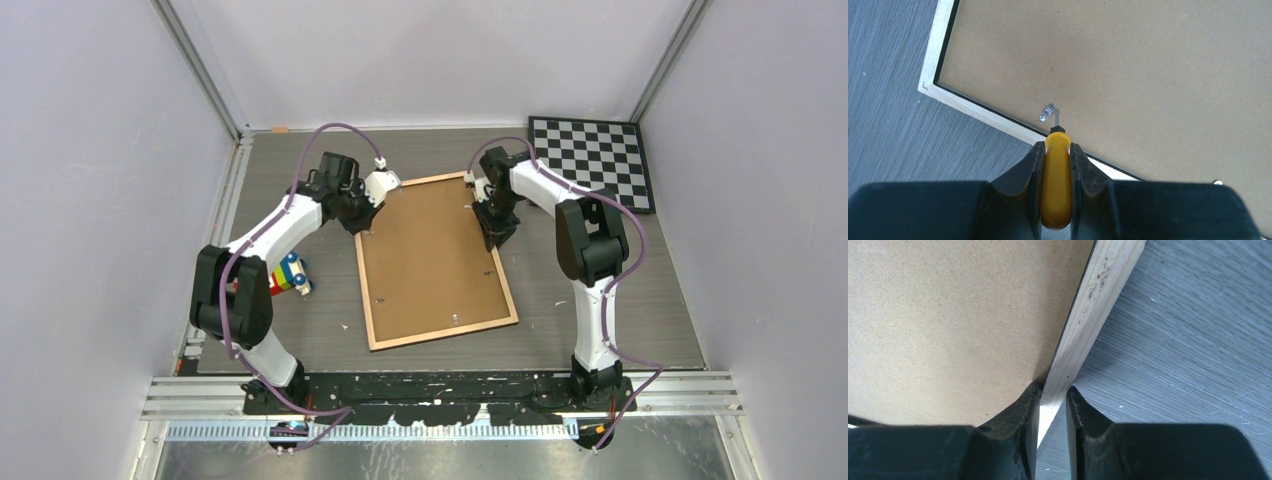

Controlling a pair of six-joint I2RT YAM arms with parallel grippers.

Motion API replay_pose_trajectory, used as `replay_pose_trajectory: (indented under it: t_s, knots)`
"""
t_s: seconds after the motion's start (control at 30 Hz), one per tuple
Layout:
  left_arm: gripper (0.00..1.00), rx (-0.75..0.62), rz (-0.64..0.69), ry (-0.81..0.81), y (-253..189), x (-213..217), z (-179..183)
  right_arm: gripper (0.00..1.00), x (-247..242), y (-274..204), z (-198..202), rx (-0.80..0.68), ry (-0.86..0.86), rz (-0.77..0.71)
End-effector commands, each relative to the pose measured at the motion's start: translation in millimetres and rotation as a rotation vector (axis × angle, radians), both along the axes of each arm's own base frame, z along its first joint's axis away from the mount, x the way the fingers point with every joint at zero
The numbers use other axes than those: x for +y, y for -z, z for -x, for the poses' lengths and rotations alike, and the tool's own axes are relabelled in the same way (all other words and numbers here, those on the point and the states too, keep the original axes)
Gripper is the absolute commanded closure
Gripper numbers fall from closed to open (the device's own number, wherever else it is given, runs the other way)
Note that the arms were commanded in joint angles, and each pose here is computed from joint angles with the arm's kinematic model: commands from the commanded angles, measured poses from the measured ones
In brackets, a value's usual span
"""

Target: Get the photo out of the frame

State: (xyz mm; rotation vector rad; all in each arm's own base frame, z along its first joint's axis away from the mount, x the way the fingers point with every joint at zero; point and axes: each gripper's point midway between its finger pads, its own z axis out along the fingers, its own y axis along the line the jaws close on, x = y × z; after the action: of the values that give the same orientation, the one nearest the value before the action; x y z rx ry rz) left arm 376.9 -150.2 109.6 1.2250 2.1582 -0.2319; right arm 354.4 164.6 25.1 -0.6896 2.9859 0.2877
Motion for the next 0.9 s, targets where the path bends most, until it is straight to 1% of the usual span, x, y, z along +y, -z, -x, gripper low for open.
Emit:
replay_pose_trajectory:
  t_s: [0.0,0.13,0.17,0.2,0.4,0.43,0.57,0.63,0.7,0.87]
  knots:
    - [1.00,0.016,0.061,-0.031,-2,-10,0,0.92,15,-6,-16,-0.055,-0.009,-0.038]
    - [1.00,0.005,0.112,-0.036,-26,-17,1,0.59,16,-24,-19,-0.067,0.040,-0.084]
    - [1.00,-0.001,0.119,-0.038,-31,-17,1,0.53,15,-29,-20,-0.072,0.055,-0.098]
    - [1.00,-0.007,0.122,-0.039,-34,-17,1,0.50,14,-35,-20,-0.077,0.067,-0.112]
    - [1.00,-0.028,0.149,-0.071,-45,-14,6,0.49,5,-51,-14,-0.081,0.134,-0.154]
    - [1.00,-0.025,0.152,-0.077,-46,-14,8,0.49,6,-51,-10,-0.076,0.169,-0.155]
    - [1.00,-0.030,0.156,-0.096,-50,-10,12,0.49,6,-40,0,-0.062,0.239,-0.165]
    - [1.00,-0.032,0.157,-0.105,-52,-7,13,0.50,2,-32,2,-0.067,0.245,-0.134]
    - [1.00,-0.032,0.159,-0.110,-53,-5,15,0.52,-2,-24,4,-0.053,0.243,-0.101]
    - [1.00,-0.034,0.176,-0.151,-56,1,16,0.66,-6,-3,10,0.000,0.224,-0.060]
